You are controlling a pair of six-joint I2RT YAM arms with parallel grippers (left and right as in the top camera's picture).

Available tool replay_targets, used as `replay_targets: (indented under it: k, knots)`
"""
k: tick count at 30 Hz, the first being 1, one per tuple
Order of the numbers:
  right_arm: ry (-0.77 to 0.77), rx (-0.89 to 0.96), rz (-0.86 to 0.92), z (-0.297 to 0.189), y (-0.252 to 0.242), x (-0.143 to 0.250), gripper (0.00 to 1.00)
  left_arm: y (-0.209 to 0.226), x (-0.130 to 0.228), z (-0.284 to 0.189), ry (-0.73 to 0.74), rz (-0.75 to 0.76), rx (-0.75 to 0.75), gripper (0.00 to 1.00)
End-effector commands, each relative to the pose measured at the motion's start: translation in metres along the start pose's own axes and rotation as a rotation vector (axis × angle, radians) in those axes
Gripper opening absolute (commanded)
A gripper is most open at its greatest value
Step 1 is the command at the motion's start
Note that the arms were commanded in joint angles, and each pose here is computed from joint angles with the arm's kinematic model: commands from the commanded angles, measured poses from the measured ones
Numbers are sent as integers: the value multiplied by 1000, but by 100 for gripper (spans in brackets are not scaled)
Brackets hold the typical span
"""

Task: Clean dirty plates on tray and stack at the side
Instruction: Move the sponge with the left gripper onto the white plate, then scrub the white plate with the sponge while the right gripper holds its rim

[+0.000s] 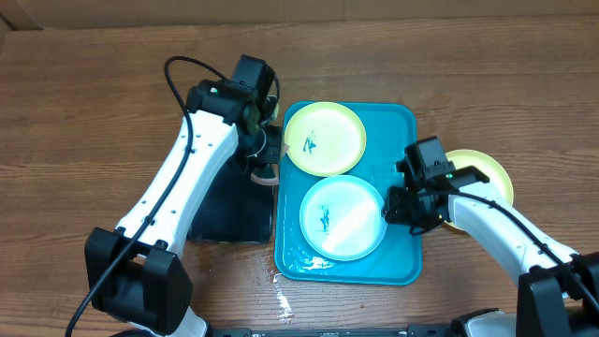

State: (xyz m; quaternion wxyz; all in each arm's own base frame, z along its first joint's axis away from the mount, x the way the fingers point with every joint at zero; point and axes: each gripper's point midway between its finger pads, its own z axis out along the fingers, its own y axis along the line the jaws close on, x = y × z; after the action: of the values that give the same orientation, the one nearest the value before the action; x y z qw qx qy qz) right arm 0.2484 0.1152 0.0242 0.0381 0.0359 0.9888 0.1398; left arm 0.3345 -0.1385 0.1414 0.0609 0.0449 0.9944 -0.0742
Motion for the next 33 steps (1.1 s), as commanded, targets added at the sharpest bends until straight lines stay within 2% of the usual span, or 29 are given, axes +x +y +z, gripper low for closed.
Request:
replay_targets:
  k: [1, 2, 4, 6, 11, 15, 20, 26, 30, 33]
  knots:
    - [18, -25, -2, 10, 0, 10, 36, -14, -6, -15, -51, -12, 38, 4]
    - [9, -35, -4, 11, 1, 8, 31, -17, -6, -14, -53, -20, 41, 4]
    - [-5, -39, -8, 12, 2, 6, 14, -25, -7, -12, -62, -27, 48, 4]
    - [-29, -3, 28, 13, -5, 2, 7, -34, -8, -8, -71, -31, 58, 4]
    - [-27, 56, 61, 20, -17, 2, 4, -57, -1, 8, -67, -40, 90, 4]
    - [-12, 63, 99, 25, -19, 4, 4, -89, 19, 37, -28, -30, 172, 4]
    - [-20, 60, 138, 25, -18, 2, 4, -105, 44, 77, -8, -71, 192, 4]
    - [-7, 66, 141, 25, -20, 6, 4, -119, 55, 119, 14, -61, 193, 4]
    - [2, 69, 142, 25, -20, 8, 4, -121, 62, 151, 76, -73, 187, 4]
    - [9, 73, 144, 25, -21, 10, 4, -135, 73, 165, 165, -77, 260, 4]
